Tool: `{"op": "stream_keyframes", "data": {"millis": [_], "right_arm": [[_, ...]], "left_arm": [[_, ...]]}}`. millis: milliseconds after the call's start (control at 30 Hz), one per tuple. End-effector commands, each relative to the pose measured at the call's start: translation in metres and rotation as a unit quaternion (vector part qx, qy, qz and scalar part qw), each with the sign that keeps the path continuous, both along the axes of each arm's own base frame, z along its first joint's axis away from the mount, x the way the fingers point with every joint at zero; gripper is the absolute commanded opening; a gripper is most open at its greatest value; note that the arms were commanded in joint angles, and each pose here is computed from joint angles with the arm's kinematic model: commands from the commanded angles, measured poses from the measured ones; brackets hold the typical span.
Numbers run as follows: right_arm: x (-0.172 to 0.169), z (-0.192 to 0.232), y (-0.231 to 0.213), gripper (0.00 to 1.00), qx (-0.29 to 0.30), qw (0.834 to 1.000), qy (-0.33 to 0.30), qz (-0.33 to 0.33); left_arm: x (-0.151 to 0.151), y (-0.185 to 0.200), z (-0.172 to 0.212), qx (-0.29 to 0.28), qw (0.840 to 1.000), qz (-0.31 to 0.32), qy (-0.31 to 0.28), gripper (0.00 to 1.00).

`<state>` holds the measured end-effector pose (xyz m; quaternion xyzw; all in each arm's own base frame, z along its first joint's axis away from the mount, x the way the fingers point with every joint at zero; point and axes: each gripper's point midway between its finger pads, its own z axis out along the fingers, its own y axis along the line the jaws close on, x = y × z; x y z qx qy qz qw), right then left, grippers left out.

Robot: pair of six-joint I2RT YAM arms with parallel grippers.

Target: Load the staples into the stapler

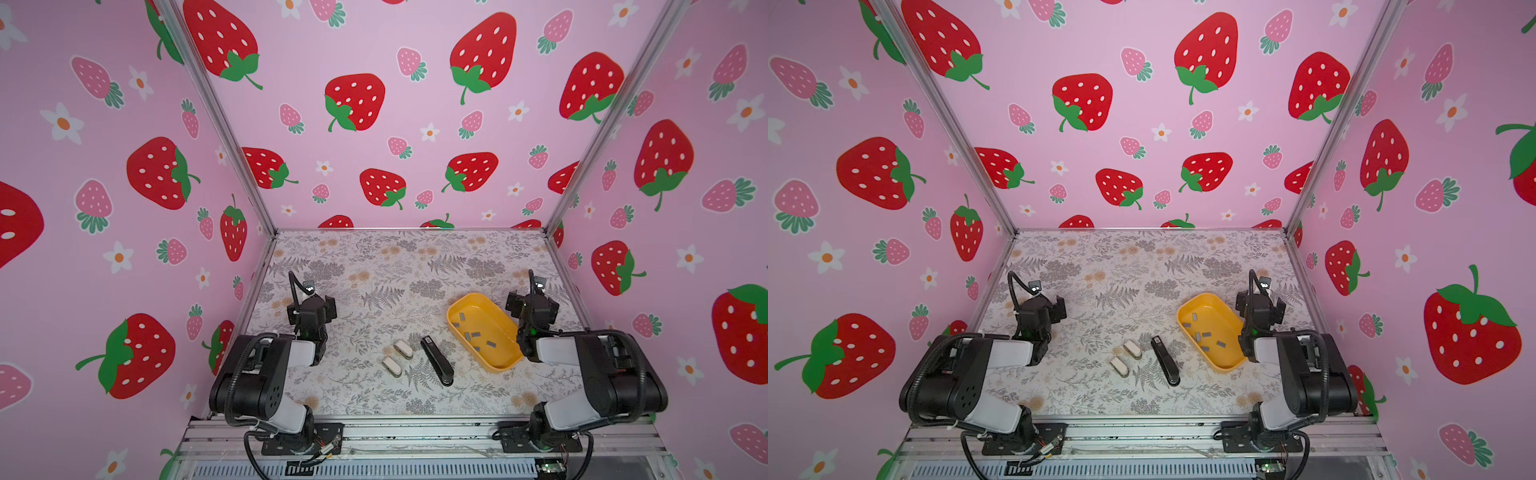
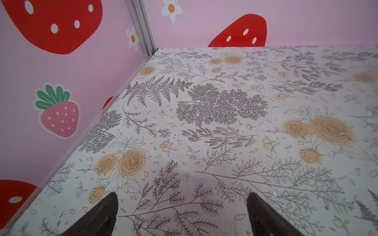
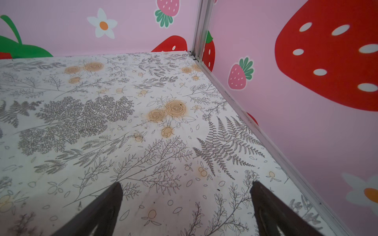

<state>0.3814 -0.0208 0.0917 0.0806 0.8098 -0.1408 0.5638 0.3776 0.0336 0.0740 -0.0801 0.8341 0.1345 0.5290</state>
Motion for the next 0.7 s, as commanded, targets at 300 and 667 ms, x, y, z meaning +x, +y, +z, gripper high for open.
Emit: {"op": "stream_keyframes", "data": {"millis": [300,667], "right_arm": [[-0.005,0.033,0.022,0.99,-0.013,0.99,-0.112,0.083],[-0.004,0.032,0.022,0.99,-0.013,0.991,-0.102,0.083]], "left_arm": [[0.018,-0.007,0.016,-0.034,0.999,-0.025,-0.029,0.99],[0.018,-0.007,0.016,-0.034,0.999,-0.025,-0.029,0.99]]}}
